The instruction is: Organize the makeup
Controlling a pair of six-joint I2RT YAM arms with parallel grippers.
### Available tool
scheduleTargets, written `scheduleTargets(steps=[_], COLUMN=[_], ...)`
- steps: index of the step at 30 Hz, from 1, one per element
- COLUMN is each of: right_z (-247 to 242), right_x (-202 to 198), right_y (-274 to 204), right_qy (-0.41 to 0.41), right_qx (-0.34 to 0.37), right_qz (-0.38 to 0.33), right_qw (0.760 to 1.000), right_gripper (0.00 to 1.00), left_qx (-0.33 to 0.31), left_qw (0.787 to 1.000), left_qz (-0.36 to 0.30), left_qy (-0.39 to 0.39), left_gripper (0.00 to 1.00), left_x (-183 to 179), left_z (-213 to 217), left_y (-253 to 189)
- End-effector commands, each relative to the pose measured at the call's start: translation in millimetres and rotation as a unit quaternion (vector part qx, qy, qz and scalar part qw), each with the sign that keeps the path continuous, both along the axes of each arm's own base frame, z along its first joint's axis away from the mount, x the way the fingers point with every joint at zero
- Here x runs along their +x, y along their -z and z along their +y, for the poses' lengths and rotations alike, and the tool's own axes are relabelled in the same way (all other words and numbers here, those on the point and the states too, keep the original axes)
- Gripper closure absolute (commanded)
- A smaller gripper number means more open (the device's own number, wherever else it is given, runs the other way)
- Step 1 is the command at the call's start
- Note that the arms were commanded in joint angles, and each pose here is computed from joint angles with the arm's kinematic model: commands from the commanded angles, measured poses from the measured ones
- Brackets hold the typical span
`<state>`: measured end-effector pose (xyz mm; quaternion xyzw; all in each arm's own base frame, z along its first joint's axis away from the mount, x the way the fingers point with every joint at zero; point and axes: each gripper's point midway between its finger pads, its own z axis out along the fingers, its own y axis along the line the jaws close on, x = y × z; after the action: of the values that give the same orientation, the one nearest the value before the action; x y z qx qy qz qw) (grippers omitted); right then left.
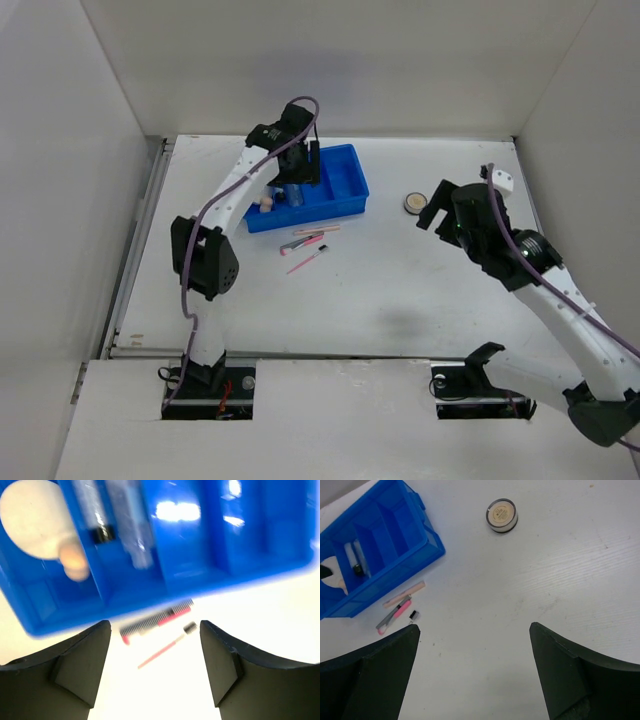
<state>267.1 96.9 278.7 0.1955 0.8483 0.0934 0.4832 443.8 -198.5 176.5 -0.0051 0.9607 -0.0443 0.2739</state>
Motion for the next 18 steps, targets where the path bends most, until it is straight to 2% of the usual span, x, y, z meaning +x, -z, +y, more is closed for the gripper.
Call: scheduleTargets(steps=[1, 4, 5, 7, 8, 10, 11, 12, 13, 14, 15, 18], right_z=[29.4, 29.4, 33.7, 24.7, 25.3, 22.3, 27.6, 24.5, 24.9, 18.8, 18.5, 6.9], right_x=[36.9, 80.3, 104.9, 138.0, 160.4, 183.9, 201.3, 216.3, 218.0, 233.4, 238.0, 243.5], right_y=[3.5, 9.8, 31.8, 34.9, 62.1, 77.9, 66.4, 99.8, 113.0, 104.3, 130.6, 148.9], right_qy=[-0.025, -0.015, -0.016, -0.005, 0.001, 0.006, 0.003, 0.014, 0.014, 0.03, 0.034, 0.047], right_qx=[-0.005, 0.005, 0.0, 0.011, -0.002, -0.016, -0.016, -0.032, -0.041, -0.047, -0.06, -0.068], right_qz=[-0.005, 0.006, 0.029, 0.038, 0.066, 0.087, 0.076, 0.112, 0.138, 0.128, 0.157, 0.178], right_qw=[1.0, 1.0, 0.999, 0.999, 0.998, 0.996, 0.997, 0.993, 0.989, 0.99, 0.985, 0.981], right_gripper=[0.03, 0.03, 0.03, 0.01, 0.01, 0.01, 0.01, 0.01, 0.01, 0.01, 0.01, 0.01], left_qx=[-0.005, 0.009, 0.009, 0.012, 0.009, 0.016, 0.015, 0.013, 0.018, 0.02, 0.02, 0.029], left_qw=[0.997, 0.998, 0.998, 0.998, 0.997, 0.997, 0.997, 0.997, 0.997, 0.997, 0.997, 0.997], left_qz=[-0.073, -0.059, -0.062, -0.058, -0.064, -0.06, -0.062, -0.067, -0.068, -0.064, -0.063, -0.061], left_qy=[0.009, -0.007, -0.019, -0.026, -0.031, -0.034, -0.034, -0.035, -0.038, -0.038, -0.038, -0.036], left_gripper=[0.31, 0.31, 0.31, 0.29, 0.29, 0.29, 0.29, 0.29, 0.29, 0.29, 0.29, 0.29], left_x=[-31.6, -53.1, -63.1, -75.1, -83.4, -93.4, -96.6, -101.8, -103.5, -104.4, -108.1, -108.6], left_z=[11.5, 27.5, 38.2, 45.4, 53.5, 60.7, 62.3, 64.8, 68.0, 68.4, 70.2, 72.6], left_y=[-74.3, -73.3, -83.3, -83.0, -91.9, -90.3, -92.0, -98.2, -97.5, -94.4, -96.7, -93.3])
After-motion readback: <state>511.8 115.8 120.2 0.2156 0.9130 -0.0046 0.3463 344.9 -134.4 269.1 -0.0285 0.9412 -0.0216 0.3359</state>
